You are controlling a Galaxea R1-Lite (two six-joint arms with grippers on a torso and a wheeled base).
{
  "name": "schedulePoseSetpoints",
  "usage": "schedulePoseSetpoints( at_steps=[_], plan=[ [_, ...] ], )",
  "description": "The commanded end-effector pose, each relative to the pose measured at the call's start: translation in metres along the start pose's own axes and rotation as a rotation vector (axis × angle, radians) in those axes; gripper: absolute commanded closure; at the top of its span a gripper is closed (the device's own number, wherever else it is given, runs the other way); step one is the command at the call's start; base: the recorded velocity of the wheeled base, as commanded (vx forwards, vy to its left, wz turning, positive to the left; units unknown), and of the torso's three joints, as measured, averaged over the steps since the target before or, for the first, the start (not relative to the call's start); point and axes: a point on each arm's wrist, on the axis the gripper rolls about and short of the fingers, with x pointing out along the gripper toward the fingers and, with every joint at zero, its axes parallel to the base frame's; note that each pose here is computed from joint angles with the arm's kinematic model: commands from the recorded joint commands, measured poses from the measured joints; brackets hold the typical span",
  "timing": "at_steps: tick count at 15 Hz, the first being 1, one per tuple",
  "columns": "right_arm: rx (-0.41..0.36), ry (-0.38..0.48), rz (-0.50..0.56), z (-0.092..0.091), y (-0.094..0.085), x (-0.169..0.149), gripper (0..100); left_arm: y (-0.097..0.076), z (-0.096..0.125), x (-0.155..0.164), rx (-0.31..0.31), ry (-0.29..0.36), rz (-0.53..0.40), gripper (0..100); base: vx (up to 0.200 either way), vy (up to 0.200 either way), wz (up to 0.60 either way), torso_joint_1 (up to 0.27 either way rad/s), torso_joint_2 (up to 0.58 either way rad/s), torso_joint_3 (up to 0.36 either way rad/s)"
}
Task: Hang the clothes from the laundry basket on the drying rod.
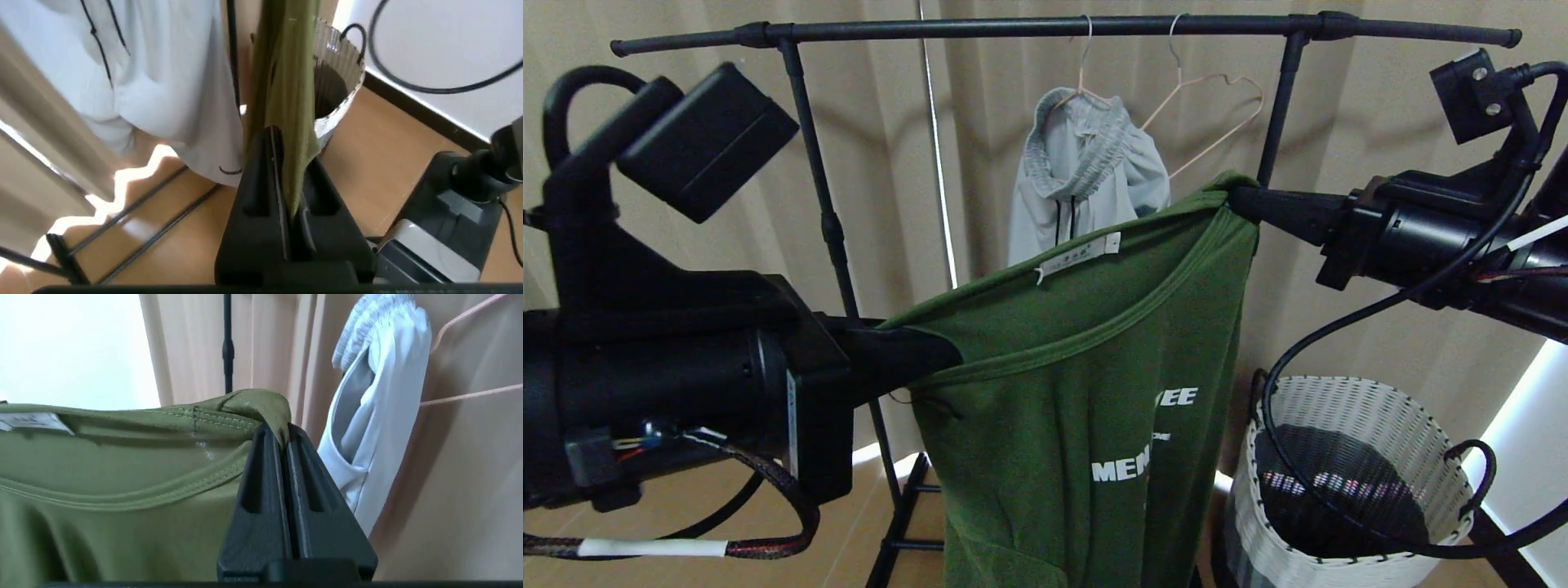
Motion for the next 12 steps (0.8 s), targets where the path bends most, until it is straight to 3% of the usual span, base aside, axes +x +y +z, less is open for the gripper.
schedulePoseSetpoints(
  at_steps=[1,2,3,4,7,8,12],
  plan=[
    [-0.014,-0.022,-0.012,0.007,0.004,-0.007,100,0.001,0.004,0.003,0.008,-0.016,0.016,100,0.0,0.0,0.0,0.0,0.0,0.0],
    [-0.014,-0.022,-0.012,0.007,0.004,-0.007,100,0.001,0.004,0.003,0.008,-0.016,0.016,100,0.0,0.0,0.0,0.0,0.0,0.0],
    [-0.05,-0.032,-0.019,0.018,0.01,-0.021,100,0.006,0.017,0.018,0.015,-0.031,0.123,100,0.0,0.0,0.0,0.0,0.0,0.0],
    [-0.055,-0.021,-0.024,0.021,0.015,-0.029,100,0.008,0.024,0.025,0.015,-0.043,0.162,100,0.0,0.0,0.0,0.0,0.0,0.0],
    [-0.042,0.005,-0.045,0.02,0.02,-0.041,100,0.008,0.027,0.03,0.017,-0.052,0.168,100,0.0,0.0,0.0,0.0,0.0,0.0],
    [-0.025,0.045,-0.066,0.008,0.021,-0.046,100,0.007,0.025,0.031,0.029,-0.042,0.166,100,0.0,0.0,0.0,0.0,0.0,0.0],
    [-0.024,0.047,-0.06,0.006,0.022,-0.045,100,0.007,0.029,0.029,0.042,-0.07,0.166,100,0.0,0.0,0.0,0.0,0.0,0.0]
  ],
)
